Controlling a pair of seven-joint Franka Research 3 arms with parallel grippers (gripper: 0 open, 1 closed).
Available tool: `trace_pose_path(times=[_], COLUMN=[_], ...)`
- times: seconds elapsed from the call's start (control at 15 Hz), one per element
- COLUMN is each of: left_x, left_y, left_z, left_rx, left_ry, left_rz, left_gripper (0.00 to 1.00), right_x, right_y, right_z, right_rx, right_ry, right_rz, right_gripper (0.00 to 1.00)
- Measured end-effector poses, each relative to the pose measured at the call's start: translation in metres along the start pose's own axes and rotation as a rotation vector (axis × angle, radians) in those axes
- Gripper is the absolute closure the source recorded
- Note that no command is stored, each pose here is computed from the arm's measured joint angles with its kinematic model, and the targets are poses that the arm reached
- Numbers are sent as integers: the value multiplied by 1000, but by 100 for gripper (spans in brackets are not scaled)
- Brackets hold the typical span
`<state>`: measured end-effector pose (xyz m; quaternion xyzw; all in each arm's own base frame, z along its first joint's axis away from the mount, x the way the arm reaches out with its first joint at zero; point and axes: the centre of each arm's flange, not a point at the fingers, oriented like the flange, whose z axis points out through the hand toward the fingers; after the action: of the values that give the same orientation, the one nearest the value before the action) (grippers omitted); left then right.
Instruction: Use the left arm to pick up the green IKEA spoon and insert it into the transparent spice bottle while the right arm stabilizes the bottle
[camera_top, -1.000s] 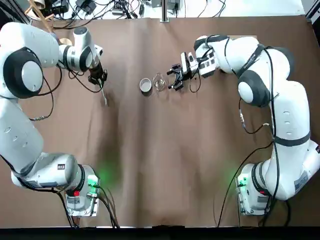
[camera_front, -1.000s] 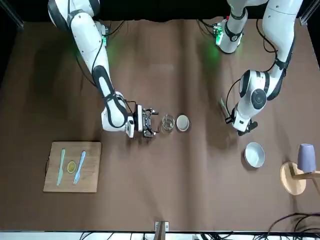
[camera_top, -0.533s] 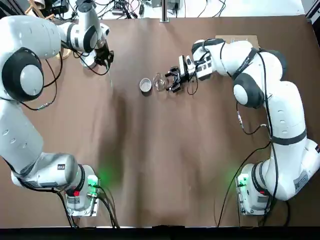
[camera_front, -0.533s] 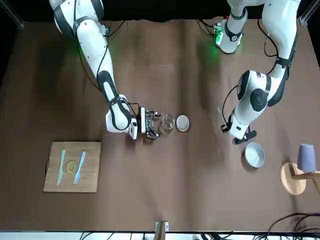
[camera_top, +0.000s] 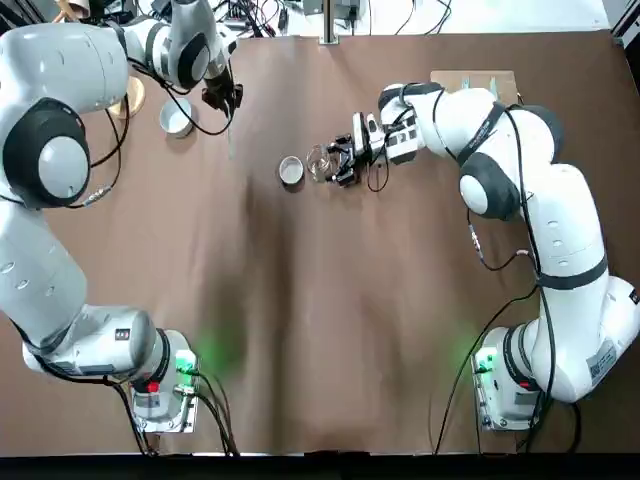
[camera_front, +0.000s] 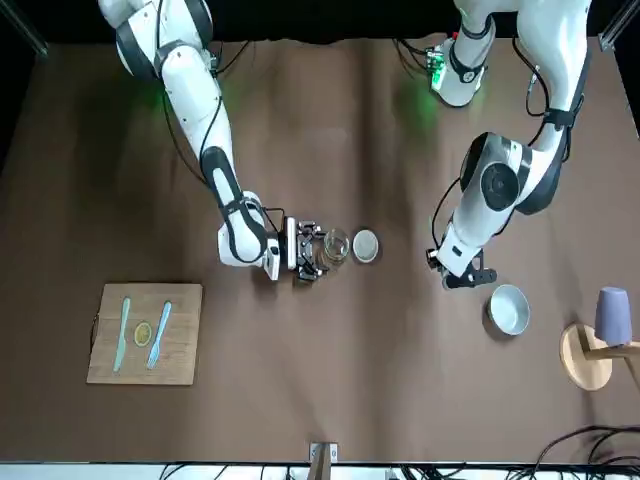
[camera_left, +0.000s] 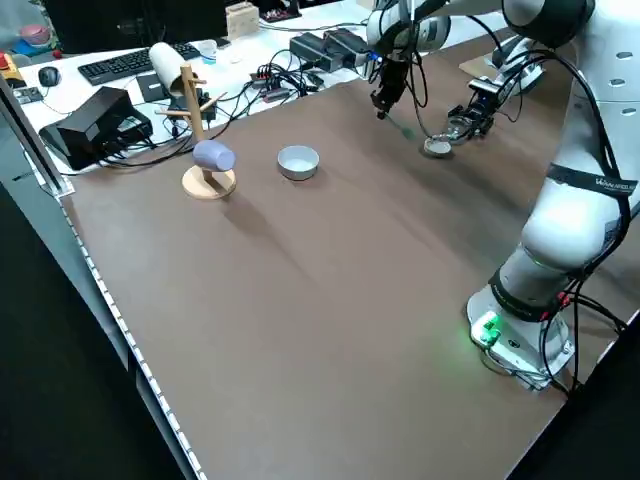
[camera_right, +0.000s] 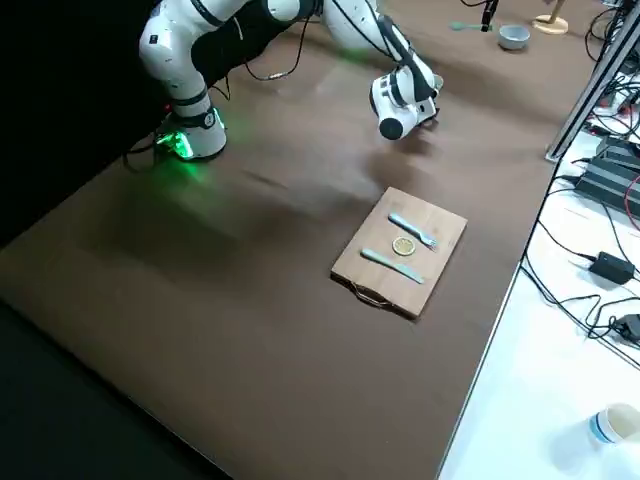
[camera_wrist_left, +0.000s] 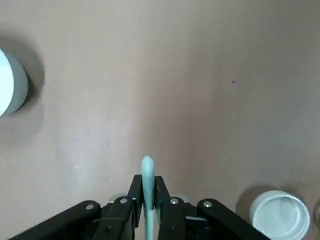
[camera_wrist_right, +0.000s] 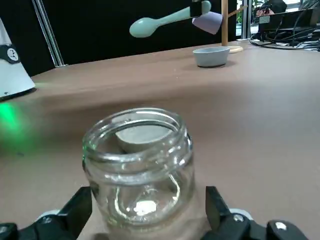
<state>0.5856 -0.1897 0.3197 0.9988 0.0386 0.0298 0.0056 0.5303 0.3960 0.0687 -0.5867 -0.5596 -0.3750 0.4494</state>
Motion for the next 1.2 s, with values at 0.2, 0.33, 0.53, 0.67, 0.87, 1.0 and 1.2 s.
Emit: trace_pose_path(times=[0.2,0.33,0.53,0.67,0.87,1.0,1.2], left_x=[2,3,1,1,0,1,0], left_y=[16,26,40,52,59,58,61], left_z=[-12,-20,-26,-31,-34,-35,-34], left_rx=[-19,-31,-47,-62,-68,-62,-61], left_ry=[21,33,41,49,49,42,33], left_rz=[28,41,66,84,131,160,199], left_gripper=[87,87,87,87,87,87,87], right_x=[5,8,8,6,2,1,1], right_y=[-8,-11,-15,-15,-15,-15,-15], right_z=[15,23,28,28,29,29,29], right_rx=[9,6,9,6,1,0,-1], right_ry=[9,8,8,10,12,14,15], right_rz=[-2,-3,-2,4,14,15,15], right_gripper=[0,0,0,0,0,0,0])
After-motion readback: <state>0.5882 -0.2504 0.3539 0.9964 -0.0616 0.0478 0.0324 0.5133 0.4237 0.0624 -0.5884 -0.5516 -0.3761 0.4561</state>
